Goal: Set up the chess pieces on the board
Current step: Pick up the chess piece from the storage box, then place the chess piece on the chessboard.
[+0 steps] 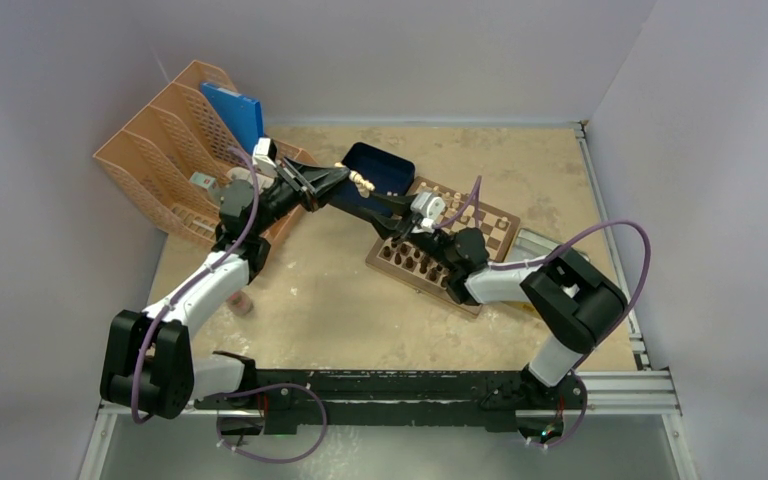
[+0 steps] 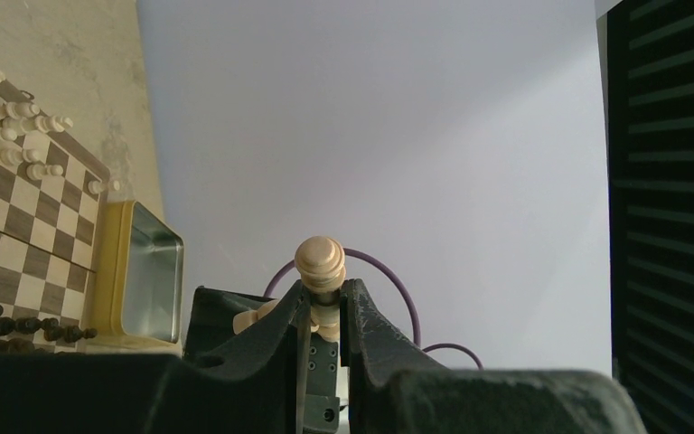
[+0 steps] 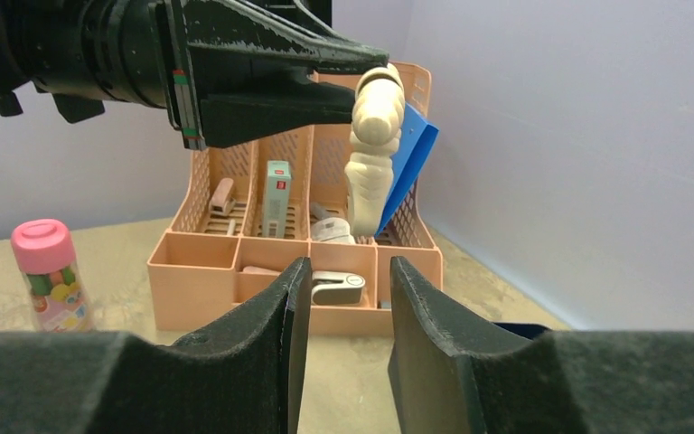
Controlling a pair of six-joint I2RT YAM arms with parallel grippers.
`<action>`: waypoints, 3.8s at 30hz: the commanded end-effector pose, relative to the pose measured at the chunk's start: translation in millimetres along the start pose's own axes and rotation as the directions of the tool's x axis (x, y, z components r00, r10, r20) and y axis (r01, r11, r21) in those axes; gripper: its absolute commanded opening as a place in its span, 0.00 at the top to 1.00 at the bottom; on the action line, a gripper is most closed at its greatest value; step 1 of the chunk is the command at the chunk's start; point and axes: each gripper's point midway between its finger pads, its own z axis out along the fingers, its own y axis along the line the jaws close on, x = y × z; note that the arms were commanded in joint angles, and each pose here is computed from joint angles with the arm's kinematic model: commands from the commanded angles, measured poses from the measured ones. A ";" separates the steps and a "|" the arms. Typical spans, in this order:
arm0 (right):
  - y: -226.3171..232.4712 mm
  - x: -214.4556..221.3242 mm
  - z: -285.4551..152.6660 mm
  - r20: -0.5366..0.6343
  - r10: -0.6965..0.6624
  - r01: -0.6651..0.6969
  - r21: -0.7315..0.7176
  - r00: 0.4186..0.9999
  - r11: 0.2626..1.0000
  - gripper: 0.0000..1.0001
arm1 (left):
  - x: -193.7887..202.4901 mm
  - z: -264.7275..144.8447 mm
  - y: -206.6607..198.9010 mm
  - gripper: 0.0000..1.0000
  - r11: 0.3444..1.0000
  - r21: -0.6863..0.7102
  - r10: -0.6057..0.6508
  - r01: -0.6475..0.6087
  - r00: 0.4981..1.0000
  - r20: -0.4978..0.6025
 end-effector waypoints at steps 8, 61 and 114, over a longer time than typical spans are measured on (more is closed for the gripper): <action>3.5 -184.1 -18.3 0.645 -0.167 0.148 0.085 0.745 0.985 0.60 | -0.4 -3.6 -8.0 1.00 0.999 0.047 -0.003 0.003 1.000 0.004; -124.0 -75.6 -58.8 -0.401 0.367 -0.036 0.632 0.839 0.774 1.00 | 6.6 -75.5 -21.0 1.00 0.535 -0.130 0.833 -0.835 0.547 -0.086; -102.0 97.5 -215.5 -0.601 0.799 0.222 0.779 -0.002 0.586 0.87 | 28.6 -110.1 15.1 1.00 0.306 -0.143 0.923 -0.941 0.330 -0.195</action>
